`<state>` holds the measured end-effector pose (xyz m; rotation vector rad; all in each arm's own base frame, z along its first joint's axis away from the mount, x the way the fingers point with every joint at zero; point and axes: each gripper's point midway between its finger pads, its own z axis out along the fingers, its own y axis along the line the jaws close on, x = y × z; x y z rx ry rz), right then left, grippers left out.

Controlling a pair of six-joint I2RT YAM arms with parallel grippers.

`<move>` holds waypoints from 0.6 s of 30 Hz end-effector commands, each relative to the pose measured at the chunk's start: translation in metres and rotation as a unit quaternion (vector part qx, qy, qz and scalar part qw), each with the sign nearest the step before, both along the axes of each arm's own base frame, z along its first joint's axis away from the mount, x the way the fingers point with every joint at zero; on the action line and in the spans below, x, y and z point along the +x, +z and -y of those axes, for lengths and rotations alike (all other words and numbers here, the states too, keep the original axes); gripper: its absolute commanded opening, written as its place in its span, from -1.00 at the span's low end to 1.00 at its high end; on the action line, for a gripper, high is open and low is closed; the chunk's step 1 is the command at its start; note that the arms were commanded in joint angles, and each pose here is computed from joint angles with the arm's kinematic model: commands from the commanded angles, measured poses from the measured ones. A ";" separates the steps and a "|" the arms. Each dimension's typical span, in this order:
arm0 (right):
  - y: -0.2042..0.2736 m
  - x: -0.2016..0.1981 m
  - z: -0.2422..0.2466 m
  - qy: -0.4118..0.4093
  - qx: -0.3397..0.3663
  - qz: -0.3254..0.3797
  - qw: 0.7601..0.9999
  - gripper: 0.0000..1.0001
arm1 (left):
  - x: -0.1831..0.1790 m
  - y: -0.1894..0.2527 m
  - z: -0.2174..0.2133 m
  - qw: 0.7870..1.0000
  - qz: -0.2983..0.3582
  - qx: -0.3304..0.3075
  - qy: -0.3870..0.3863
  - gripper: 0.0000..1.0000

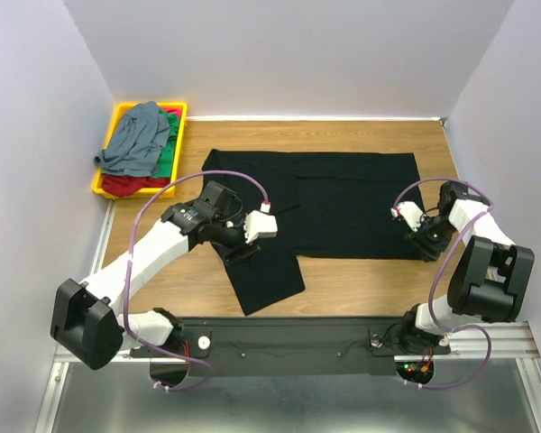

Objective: Fold and stack the t-shirts
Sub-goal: Fold the tshirt

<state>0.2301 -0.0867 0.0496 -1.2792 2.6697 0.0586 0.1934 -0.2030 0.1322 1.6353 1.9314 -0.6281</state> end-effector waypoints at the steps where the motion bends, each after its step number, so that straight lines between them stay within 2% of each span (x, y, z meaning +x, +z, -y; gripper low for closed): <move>1: -0.006 0.006 0.007 0.013 -0.017 0.010 1.000 0.05 | -0.006 -0.003 0.004 1.000 -0.012 -0.008 -0.008 0.21; 9: -0.033 -0.001 0.007 0.012 -0.017 -0.009 1.000 0.11 | -0.024 -0.018 0.005 0.998 -0.035 0.007 -0.045 0.25; 13: -0.045 -0.007 0.007 0.012 -0.024 -0.002 1.000 -0.02 | -0.042 -0.031 0.005 0.995 -0.034 0.043 -0.082 0.29; 14: -0.048 -0.010 0.007 0.012 -0.024 -0.004 1.000 -0.08 | -0.048 -0.035 0.003 0.993 -0.031 0.055 -0.095 0.29; 15: -0.049 -0.008 0.008 0.010 -0.027 -0.001 1.000 -0.25 | -0.053 -0.039 0.002 0.991 -0.021 0.074 -0.109 0.29; 17: -0.048 -0.008 0.009 0.004 -0.029 0.002 1.000 -0.45 | -0.060 -0.043 0.000 0.988 -0.016 0.091 -0.123 0.30; 18: -0.046 -0.006 0.009 0.002 -0.031 0.006 0.999 -0.78 | -0.065 -0.044 0.000 0.986 -0.010 0.101 -0.135 0.31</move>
